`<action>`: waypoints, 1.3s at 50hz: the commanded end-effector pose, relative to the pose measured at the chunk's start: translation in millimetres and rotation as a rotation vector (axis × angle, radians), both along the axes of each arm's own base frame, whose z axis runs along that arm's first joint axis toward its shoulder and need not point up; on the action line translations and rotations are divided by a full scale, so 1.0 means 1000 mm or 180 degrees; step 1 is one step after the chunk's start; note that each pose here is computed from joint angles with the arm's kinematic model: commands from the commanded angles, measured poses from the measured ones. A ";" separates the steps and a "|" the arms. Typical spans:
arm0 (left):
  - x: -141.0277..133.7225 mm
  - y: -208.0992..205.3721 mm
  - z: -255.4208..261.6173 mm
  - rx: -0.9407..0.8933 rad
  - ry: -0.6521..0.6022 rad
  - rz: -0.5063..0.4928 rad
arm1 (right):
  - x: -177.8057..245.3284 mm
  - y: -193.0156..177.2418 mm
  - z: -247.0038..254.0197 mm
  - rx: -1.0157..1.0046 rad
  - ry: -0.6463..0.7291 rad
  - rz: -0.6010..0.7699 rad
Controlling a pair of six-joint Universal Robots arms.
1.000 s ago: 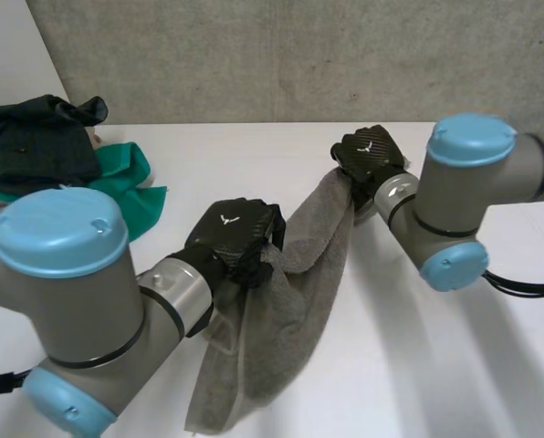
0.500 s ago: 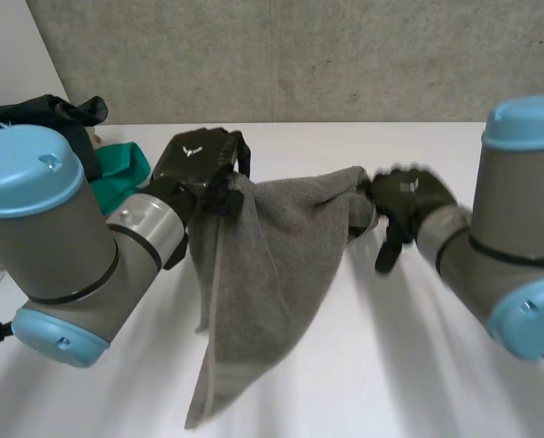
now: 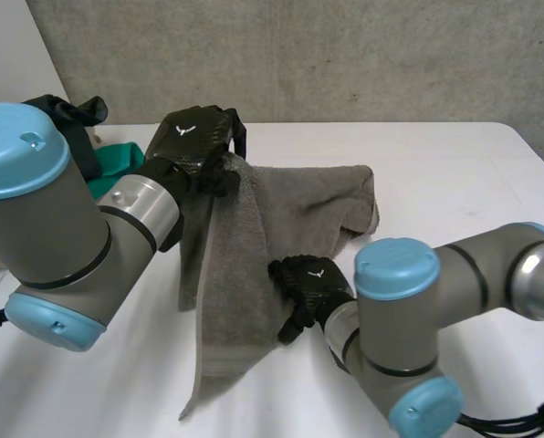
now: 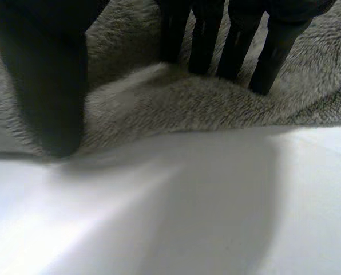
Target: Fold the laundry.
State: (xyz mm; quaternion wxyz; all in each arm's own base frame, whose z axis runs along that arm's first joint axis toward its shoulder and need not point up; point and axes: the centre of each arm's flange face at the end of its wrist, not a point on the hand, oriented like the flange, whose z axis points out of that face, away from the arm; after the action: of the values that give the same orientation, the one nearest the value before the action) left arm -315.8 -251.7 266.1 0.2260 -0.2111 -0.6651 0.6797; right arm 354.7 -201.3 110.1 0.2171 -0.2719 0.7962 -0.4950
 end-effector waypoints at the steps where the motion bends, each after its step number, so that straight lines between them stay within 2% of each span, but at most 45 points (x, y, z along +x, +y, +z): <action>1: 0.003 0.003 0.010 -0.0055 0.0032 0.0008 | -0.003 -0.014 0.008 -0.0168 0.0034 -0.0272; 6: 0.006 0.005 0.007 -0.0009 0.0004 0.0018 | -0.021 -0.032 0.084 -0.0745 -0.0141 -0.0440; 7: 0.007 0.006 0.002 0.0049 -0.0031 0.0027 | -0.037 -0.049 0.108 -0.0989 -0.0103 -0.0563; 9: 0.010 0.008 -0.005 0.0122 -0.0081 0.0037 | -0.059 -0.072 0.124 -0.1242 0.0136 -0.0644; 13: 0.015 0.012 -0.021 0.0280 -0.0169 0.0042 | -0.067 -0.097 0.139 -0.1514 0.0446 -0.0567; 21: 0.014 0.020 -0.059 0.0572 -0.0339 -0.0006 | -0.053 -0.138 0.109 -0.1495 0.0554 -0.0438; 28: -0.011 0.015 -0.100 0.0774 -0.0463 -0.0149 | -0.039 -0.155 0.058 -0.1447 0.0715 -0.0240; 34: -0.016 0.000 -0.095 0.0714 -0.0397 -0.0109 | -0.038 -0.159 0.050 -0.1537 0.0776 -0.0254; 38: -0.010 -0.006 -0.090 0.0696 -0.0369 -0.0041 | -0.045 -0.159 0.073 -0.1623 0.0725 -0.0321; 45: 0.014 0.000 -0.051 0.0493 -0.0222 0.0094 | -0.072 -0.129 0.116 -0.1586 0.0783 -0.0390; 48: 0.023 0.007 -0.044 0.0467 -0.0199 0.0147 | -0.087 -0.110 0.128 -0.1374 0.0895 -0.0386; 55: 0.040 0.029 -0.064 0.0766 -0.0251 0.0208 | -0.125 -0.088 0.096 -0.0500 0.1261 -0.0419; 65: 0.043 0.029 -0.090 0.1065 -0.0260 0.0247 | -0.133 -0.103 0.047 -0.0488 0.1129 -0.0559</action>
State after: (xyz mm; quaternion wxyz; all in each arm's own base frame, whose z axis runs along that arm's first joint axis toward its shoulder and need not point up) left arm -272.0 -219.2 192.6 0.2037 -0.1781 -0.7697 0.5782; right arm 222.8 -290.6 190.8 0.0003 -0.3158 0.8044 -0.5033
